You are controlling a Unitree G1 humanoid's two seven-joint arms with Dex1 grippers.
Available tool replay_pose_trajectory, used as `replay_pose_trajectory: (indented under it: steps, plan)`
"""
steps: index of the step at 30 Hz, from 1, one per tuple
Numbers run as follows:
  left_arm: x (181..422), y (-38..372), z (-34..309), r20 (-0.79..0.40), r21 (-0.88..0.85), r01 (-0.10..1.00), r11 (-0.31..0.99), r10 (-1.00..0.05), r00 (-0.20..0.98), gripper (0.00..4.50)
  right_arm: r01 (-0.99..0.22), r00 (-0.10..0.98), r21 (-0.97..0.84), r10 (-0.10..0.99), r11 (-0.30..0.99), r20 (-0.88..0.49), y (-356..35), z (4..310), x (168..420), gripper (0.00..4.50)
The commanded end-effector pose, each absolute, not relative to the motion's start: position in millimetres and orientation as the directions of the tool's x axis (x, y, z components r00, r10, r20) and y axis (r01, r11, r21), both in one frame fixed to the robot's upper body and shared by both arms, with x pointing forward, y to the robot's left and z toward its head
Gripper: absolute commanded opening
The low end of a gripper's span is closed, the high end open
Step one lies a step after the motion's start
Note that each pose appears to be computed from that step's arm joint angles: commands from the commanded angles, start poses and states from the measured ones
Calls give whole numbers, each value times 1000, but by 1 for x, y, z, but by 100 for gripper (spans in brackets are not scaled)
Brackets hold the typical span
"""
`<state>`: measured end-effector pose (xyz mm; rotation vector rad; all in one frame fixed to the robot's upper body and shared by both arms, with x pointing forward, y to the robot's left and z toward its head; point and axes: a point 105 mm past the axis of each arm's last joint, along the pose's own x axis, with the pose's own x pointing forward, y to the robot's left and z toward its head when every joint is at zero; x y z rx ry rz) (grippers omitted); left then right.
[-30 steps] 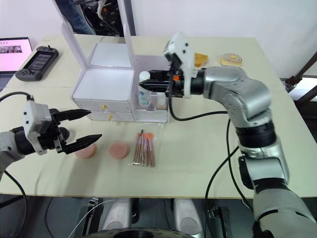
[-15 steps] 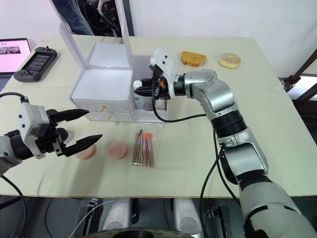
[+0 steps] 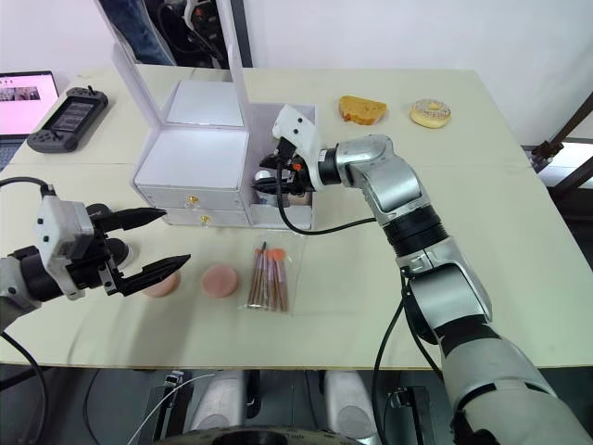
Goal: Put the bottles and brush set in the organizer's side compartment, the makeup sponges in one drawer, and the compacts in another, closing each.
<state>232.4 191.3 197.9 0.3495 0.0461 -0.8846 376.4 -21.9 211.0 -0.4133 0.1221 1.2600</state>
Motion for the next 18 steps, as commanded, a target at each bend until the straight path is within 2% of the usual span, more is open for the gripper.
replay_pose_trajectory:
  steps: [1,9,12,15,18]
  plan:
    - [231,193,204,-167,313,755,576,-749,641,450,-928,303,-297,919,225,-251,-19,241,373,446]
    - [233,198,204,-145,302,745,595,-743,653,450,-929,271,-303,948,212,-168,-35,281,357,446]
    - [235,214,211,-87,265,701,662,-708,701,450,-938,237,-284,965,198,-109,-56,296,347,446]
    - [238,248,215,-45,256,610,750,-621,782,450,-926,295,-255,955,279,-27,-90,302,348,446]
    - [234,291,209,-66,250,522,815,-524,849,450,-887,402,-247,915,391,5,-147,287,346,446]
